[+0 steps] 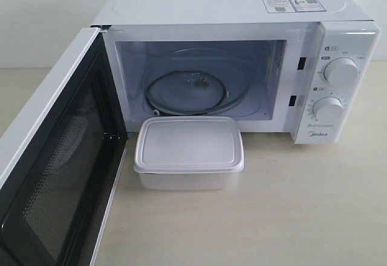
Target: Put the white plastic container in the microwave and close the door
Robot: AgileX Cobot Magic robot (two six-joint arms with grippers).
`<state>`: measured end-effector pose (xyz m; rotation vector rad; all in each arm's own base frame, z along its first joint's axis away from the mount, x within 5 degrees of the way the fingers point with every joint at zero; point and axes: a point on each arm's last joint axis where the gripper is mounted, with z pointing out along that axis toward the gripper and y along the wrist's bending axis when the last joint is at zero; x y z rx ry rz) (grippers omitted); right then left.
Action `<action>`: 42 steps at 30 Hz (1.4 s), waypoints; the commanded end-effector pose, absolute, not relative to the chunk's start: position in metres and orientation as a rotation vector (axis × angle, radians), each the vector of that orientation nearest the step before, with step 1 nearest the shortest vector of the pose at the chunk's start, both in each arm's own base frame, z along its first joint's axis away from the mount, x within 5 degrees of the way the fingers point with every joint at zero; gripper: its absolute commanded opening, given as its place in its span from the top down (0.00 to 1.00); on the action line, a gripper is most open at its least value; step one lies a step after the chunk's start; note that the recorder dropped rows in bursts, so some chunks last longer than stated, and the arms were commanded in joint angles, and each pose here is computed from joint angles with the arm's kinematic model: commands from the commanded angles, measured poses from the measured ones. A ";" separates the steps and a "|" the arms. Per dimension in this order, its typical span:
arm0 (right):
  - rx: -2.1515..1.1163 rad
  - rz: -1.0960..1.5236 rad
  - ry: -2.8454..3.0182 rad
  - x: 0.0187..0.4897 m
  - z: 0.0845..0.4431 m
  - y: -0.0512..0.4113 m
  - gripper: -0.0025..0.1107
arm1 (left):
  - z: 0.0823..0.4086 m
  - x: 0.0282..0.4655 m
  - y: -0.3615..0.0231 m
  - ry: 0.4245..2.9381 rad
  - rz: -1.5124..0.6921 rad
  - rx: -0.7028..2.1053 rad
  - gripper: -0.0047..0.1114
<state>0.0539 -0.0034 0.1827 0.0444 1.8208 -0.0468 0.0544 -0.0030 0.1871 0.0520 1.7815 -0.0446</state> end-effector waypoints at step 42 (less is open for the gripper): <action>0.055 0.005 1.492 0.110 0.246 -0.004 0.98 | 0.186 0.054 -0.003 1.779 -0.051 0.040 0.92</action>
